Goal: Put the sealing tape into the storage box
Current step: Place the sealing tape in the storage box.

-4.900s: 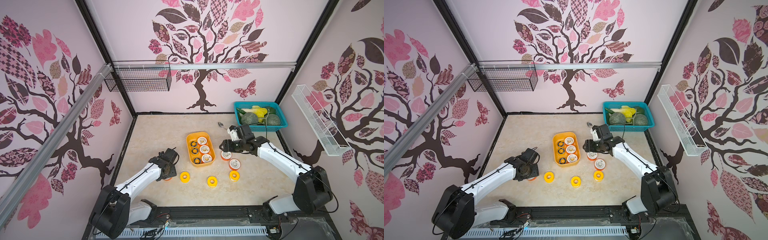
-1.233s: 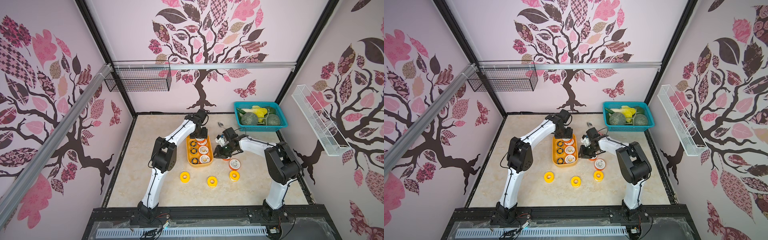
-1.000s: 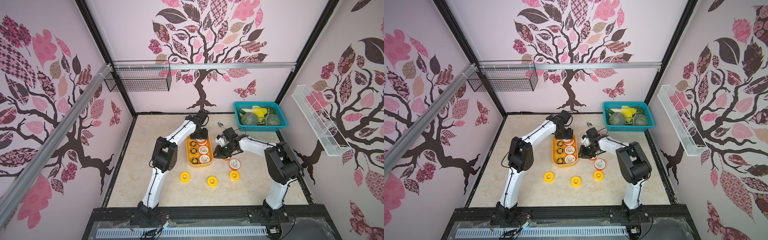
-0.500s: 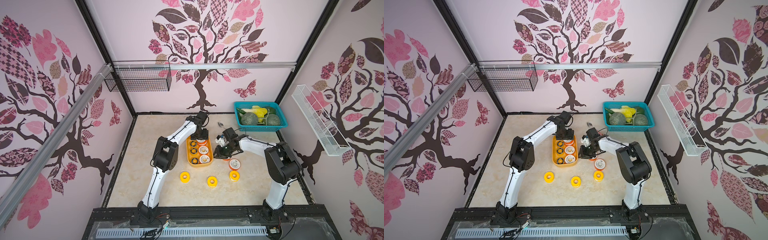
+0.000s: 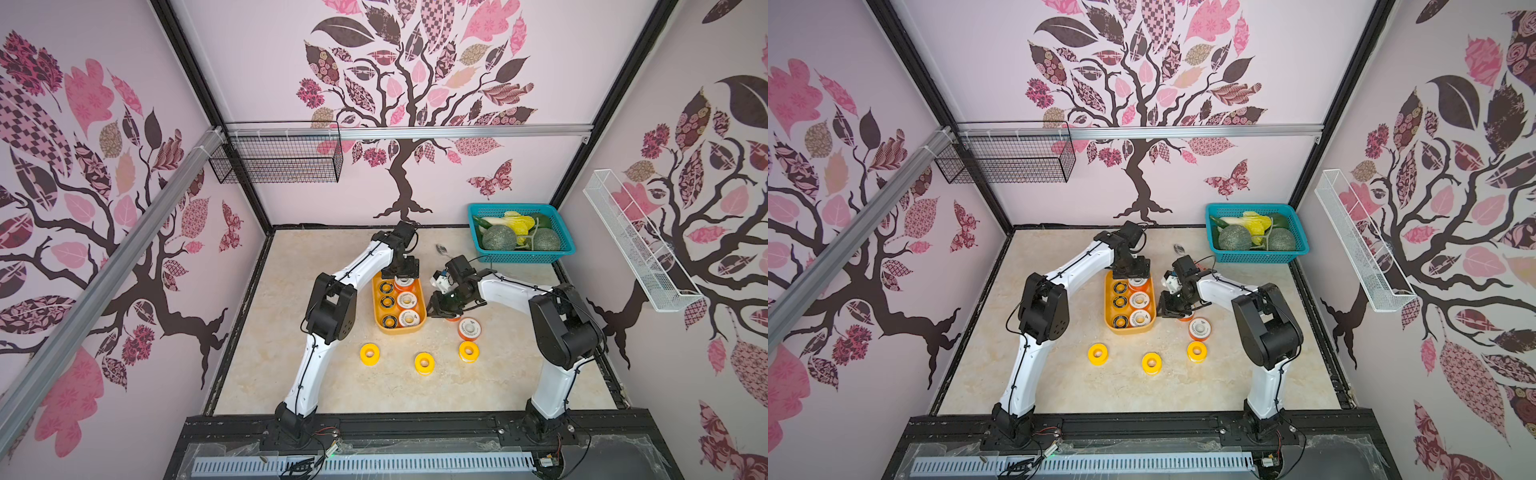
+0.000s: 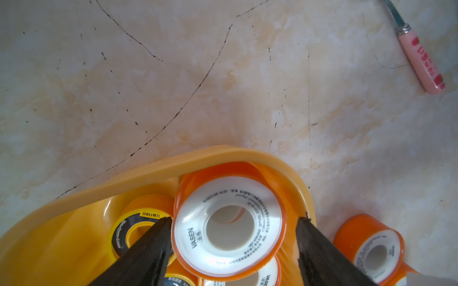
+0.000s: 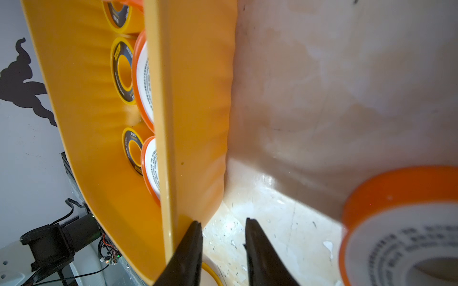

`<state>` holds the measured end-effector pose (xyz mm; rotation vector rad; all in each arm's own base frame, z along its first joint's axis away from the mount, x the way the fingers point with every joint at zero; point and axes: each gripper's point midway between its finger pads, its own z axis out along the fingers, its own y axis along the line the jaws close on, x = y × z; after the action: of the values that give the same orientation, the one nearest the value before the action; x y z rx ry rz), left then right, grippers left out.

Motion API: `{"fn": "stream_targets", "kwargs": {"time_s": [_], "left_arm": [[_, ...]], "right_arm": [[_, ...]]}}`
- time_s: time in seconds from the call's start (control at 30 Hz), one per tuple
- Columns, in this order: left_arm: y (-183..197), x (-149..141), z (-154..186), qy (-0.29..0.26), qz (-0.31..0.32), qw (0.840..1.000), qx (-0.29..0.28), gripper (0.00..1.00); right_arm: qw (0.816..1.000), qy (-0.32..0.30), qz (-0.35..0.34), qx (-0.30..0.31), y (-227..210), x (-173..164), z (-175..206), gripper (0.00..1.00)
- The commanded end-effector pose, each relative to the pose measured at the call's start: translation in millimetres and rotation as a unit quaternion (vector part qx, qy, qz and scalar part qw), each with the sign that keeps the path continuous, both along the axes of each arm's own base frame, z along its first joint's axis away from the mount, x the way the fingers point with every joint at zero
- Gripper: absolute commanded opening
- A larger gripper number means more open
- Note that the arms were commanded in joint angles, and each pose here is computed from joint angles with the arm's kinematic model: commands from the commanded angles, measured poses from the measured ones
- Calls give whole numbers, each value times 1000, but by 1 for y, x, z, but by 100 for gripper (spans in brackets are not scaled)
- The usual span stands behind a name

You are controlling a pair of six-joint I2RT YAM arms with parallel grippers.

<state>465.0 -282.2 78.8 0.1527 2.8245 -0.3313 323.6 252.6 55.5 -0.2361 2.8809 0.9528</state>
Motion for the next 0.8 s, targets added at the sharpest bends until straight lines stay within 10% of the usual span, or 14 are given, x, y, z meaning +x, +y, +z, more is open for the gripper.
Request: {"fn": "stream_targets", "kwargs": {"time_s": [0.0,0.77], "left_arm": [[-5,3,28,-29,-6,999,-15,83],[81,-50,144,-174,13,984,18,83]], "right_arm": [[1000,-17,7,4,6,5,11,35],[988,-125,-64,-66,-53,30,69,51]]}}
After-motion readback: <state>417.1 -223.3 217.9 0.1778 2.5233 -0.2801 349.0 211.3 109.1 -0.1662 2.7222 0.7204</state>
